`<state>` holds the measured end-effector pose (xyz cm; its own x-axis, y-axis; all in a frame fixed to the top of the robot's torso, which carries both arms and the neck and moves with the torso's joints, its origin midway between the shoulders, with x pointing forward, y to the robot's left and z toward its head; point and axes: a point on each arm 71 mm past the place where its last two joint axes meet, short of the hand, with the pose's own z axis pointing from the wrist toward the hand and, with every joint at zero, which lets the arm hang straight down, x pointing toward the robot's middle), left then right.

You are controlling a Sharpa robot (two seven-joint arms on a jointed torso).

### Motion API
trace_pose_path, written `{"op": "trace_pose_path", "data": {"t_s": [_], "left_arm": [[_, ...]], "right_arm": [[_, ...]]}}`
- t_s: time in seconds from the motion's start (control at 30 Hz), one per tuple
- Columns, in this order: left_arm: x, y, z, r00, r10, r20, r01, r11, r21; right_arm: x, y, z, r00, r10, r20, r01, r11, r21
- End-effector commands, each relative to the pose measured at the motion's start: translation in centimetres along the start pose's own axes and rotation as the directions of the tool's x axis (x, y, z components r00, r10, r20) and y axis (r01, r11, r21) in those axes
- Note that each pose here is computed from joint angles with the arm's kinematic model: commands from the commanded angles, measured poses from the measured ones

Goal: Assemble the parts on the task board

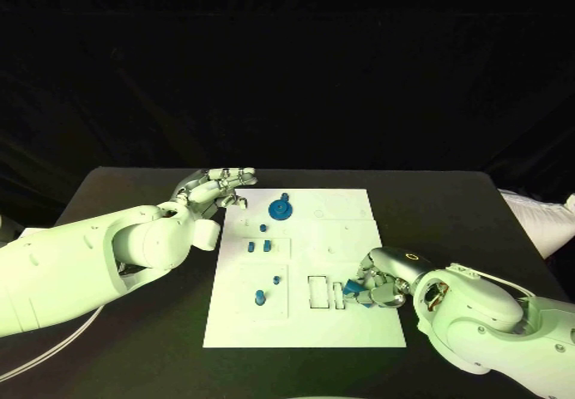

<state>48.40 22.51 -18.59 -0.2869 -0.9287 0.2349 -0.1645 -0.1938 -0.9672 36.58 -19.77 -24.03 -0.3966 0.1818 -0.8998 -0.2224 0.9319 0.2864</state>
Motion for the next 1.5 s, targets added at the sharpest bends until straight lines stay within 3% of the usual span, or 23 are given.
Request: {"op": "trace_pose_path", "data": {"t_s": [0.03, 0.37, 0.5, 0.67, 1.03, 1.5], "left_arm": [[0.31, -0.02, -0.01, 1.0, -0.005, -0.027, 0.006, 1.0, 0.001], [0.33, 0.01, -0.01, 1.0, -0.006, -0.028, 0.006, 1.0, 0.001], [0.35, 0.03, -0.01, 1.0, -0.006, -0.028, 0.006, 1.0, 0.001], [0.38, 0.05, -0.02, 1.0, -0.006, -0.029, 0.006, 1.0, 0.001], [0.54, 0.08, -0.03, 0.999, -0.008, -0.034, 0.008, 1.0, 0.0], [0.57, 0.08, -0.07, 0.999, -0.009, -0.035, 0.009, 1.0, -0.001]], "right_arm": [[1.0, -0.5, -0.2, 1.0, -0.015, -0.027, 0.016, 0.999, 0.028], [-0.8, 0.1, -1.1, 0.985, 0.148, 0.094, -0.15, 0.989, 0.014], [-1.2, 0.5, -1.2, 0.977, 0.185, 0.103, -0.187, 0.982, 0.006], [-1.1, 1.0, -1.1, 0.973, 0.219, 0.074, -0.22, 0.976, 0.004], [0.3, 3.1, 0.1, 0.974, 0.224, -0.04, -0.225, 0.974, 0.003], [1.0, 3.7, 1.1, 0.98, 0.176, -0.093, -0.176, 0.984, 0.003]]}}
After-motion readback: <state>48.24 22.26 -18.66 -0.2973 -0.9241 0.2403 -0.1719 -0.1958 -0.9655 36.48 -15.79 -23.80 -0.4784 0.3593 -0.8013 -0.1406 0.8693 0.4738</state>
